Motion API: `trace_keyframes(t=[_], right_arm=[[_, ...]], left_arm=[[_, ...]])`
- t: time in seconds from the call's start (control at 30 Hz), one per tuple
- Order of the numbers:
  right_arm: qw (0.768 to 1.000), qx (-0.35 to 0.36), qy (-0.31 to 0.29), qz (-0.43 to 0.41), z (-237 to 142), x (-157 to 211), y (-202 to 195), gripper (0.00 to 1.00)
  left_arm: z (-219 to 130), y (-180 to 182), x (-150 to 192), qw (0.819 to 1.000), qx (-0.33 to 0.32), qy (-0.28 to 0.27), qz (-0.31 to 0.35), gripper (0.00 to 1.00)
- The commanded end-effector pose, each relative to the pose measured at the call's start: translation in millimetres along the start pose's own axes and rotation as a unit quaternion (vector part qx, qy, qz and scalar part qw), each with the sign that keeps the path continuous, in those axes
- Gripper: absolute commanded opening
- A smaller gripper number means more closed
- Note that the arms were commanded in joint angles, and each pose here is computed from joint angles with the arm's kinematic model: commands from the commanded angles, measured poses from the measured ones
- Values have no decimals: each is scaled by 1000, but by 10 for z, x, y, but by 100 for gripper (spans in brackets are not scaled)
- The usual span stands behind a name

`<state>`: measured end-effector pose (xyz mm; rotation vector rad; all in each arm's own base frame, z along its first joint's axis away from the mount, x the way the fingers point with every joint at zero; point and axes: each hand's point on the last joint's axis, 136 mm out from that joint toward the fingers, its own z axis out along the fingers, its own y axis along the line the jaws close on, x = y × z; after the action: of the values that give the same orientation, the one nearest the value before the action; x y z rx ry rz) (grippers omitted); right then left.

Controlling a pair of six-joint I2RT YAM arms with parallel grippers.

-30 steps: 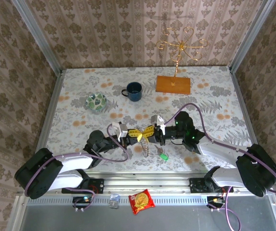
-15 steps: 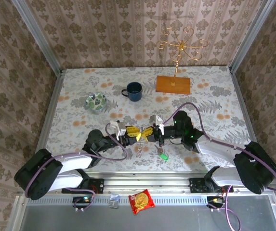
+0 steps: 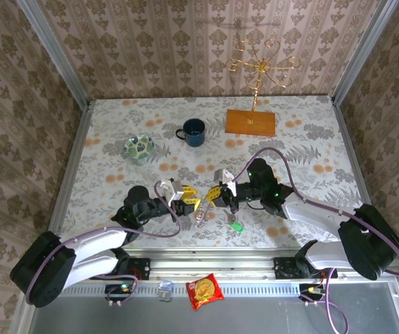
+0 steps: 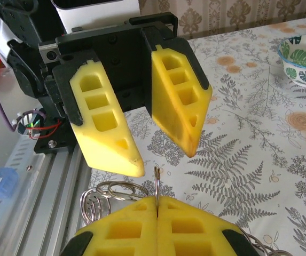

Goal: Put the keys on the keyring

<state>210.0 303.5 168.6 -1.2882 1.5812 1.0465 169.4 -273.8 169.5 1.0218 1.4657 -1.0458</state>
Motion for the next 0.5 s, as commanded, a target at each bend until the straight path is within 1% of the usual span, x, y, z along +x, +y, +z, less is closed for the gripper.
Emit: trace_keyframes(t=[0.0,0.1,0.13,0.17,0.3,0.47], right_arm=[[999,-7,13,-35,9,-85,3,0],[998,-12,31,-45,18,-71,22,0],[998,-12,35,-49,17,-80,20,0],[998,-14,40,-52,20,-78,25,0],[995,-21,69,-72,43,-56,63,0],[993,-25,78,-86,61,-84,81,0]], left_arm=[[0,18,-10,999,2,18,30,35],[20,-5,-12,999,14,30,43,33],[26,-62,-16,998,32,33,47,32],[29,-73,-22,997,37,35,50,32],[40,-101,-60,996,48,34,60,30],[57,-145,-70,995,68,41,63,26]])
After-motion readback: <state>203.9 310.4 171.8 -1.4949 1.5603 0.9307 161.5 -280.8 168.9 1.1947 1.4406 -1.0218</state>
